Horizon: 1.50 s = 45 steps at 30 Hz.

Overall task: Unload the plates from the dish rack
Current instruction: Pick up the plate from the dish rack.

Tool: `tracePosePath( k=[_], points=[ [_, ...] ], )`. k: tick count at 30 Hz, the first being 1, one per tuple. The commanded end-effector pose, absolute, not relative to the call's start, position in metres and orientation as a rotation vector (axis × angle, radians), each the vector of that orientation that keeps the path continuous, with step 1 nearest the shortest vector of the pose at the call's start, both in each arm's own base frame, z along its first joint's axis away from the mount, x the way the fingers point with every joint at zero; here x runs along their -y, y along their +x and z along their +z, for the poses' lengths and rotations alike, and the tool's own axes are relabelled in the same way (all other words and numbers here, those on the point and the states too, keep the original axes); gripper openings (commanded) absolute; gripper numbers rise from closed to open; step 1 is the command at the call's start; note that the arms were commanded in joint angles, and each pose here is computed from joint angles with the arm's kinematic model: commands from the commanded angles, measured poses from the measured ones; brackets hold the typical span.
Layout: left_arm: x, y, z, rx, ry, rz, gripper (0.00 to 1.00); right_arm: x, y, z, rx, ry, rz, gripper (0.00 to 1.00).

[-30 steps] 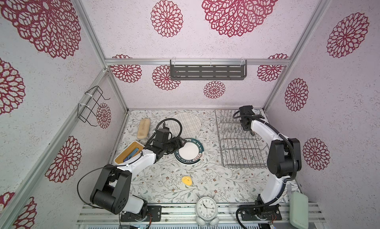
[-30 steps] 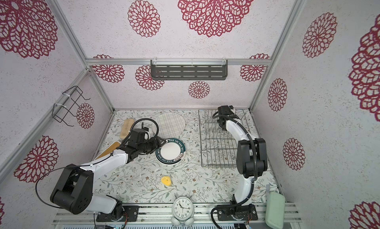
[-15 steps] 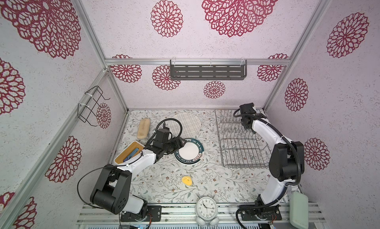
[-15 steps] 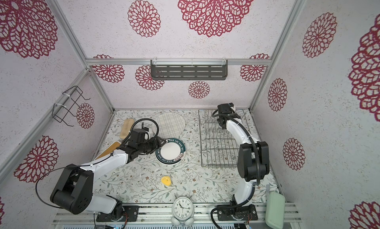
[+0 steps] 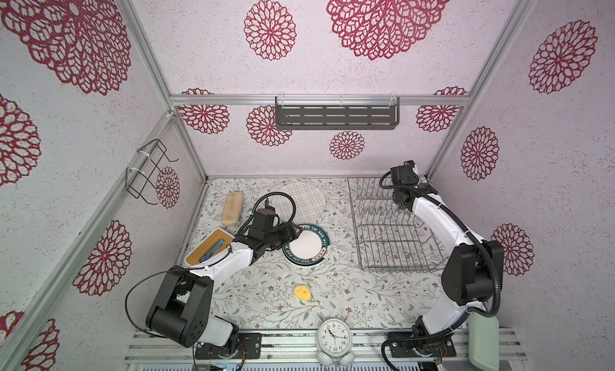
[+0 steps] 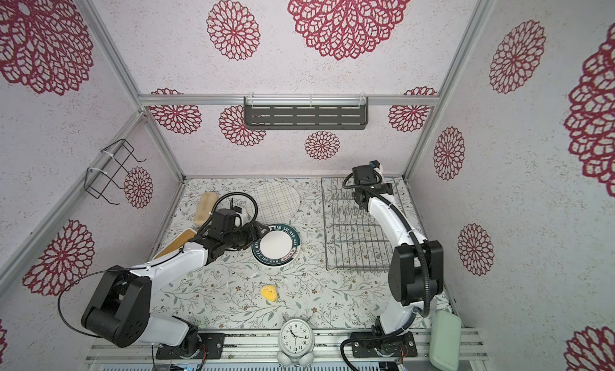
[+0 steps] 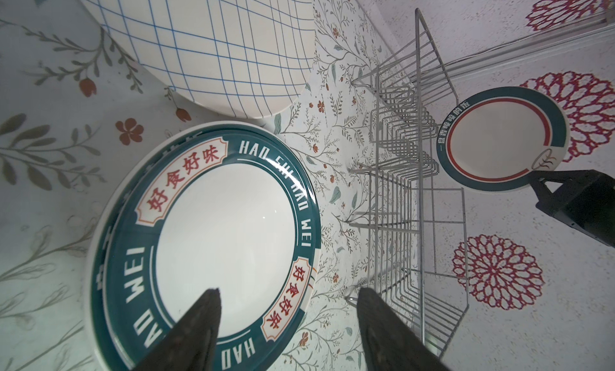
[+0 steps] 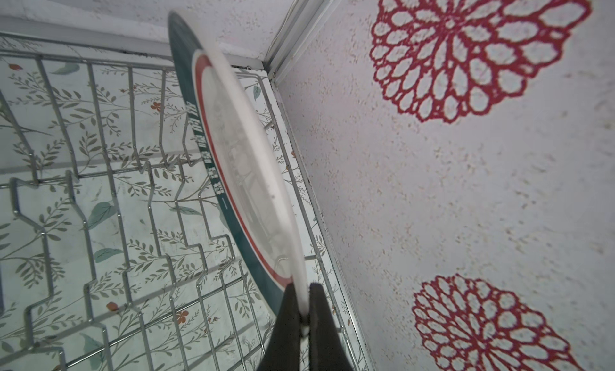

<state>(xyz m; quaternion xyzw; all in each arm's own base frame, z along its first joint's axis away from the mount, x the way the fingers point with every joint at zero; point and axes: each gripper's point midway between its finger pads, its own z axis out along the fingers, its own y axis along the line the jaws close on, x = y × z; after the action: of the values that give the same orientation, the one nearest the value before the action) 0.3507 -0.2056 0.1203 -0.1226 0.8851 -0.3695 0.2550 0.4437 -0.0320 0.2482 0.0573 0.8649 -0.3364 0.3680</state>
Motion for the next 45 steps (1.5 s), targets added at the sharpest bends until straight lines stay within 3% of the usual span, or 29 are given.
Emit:
tracePosePath(
  k=[1,10,26,39,45],
  points=[
    [0.207,0.349,0.128,-2.376,-0.305,-1.005,0.69,0.033,0.435,0.296,-2.081,0.221,-0.829,0.0],
    [0.21,0.353,0.133,-2.364,-0.302,-1.009,0.69,0.024,0.415,0.327,-1.982,0.241,-0.638,0.0],
    [0.22,0.366,0.153,-2.267,-0.304,-1.045,0.69,-0.091,0.403,0.332,-1.9,0.174,0.403,0.0],
    [0.203,0.366,0.181,-2.104,-0.364,-1.029,0.71,-0.134,0.386,0.33,-1.789,0.249,0.89,0.0],
    [0.205,0.368,0.186,-2.071,-0.375,-1.071,0.71,-0.144,0.376,0.328,-1.64,0.435,1.167,0.0]
  ],
)
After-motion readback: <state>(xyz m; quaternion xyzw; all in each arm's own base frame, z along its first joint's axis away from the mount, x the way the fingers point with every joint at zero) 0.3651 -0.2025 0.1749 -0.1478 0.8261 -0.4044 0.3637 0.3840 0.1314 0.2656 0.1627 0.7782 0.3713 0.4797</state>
